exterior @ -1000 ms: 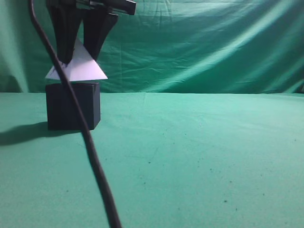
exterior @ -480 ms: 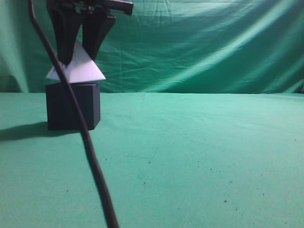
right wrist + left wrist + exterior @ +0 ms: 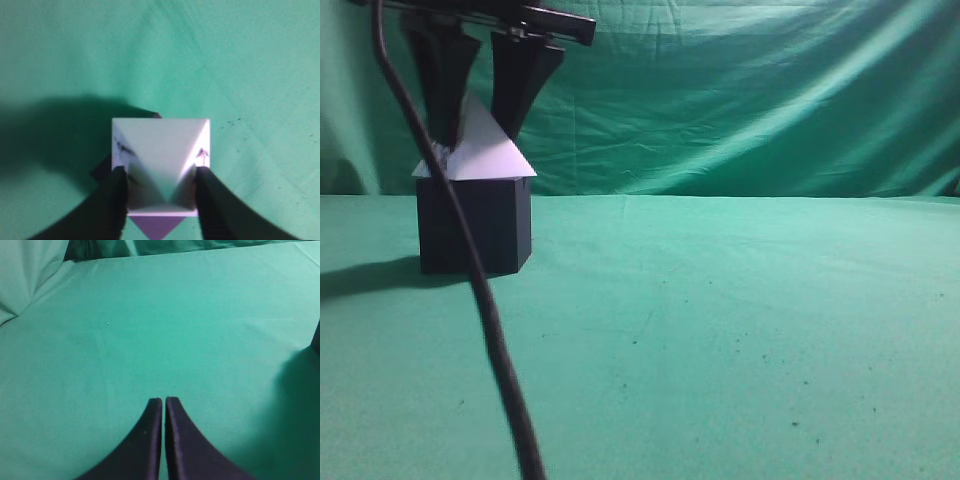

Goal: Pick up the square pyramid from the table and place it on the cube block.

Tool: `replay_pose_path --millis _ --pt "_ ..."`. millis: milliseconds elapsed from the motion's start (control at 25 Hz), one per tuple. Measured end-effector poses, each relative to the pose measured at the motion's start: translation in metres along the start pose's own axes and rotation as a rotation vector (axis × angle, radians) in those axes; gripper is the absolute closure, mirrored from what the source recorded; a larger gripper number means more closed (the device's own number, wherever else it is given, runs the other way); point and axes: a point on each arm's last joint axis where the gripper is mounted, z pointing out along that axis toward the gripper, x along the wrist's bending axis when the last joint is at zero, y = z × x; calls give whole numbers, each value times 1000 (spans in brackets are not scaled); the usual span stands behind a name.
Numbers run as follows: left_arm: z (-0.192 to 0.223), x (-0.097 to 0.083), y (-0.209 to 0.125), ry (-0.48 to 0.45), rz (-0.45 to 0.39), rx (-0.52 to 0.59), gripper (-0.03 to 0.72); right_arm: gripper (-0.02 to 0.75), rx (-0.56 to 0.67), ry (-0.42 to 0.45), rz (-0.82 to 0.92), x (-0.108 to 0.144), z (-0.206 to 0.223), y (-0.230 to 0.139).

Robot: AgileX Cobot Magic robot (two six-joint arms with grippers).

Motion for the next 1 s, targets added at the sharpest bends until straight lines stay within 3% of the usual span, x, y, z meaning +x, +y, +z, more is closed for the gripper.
replay_pose_path --millis 200,480,600,760,880,1000 --pt "0 0 0 0 0 0 688 138 20 13 1 1 -1 -1" --pt "0 0 0 0 0 0 688 129 -33 9 1 -1 -39 14" --pt "0 0 0 0 0 0 688 311 -101 9 9 -1 -68 18" --pt "0 0 0 0 0 0 688 627 -209 -1 16 0 -128 13" --pt "0 0 0 0 0 0 688 738 -308 -14 24 -2 -182 0" --pt "0 0 0 0 0 0 688 738 -350 -37 35 -2 -222 -24"
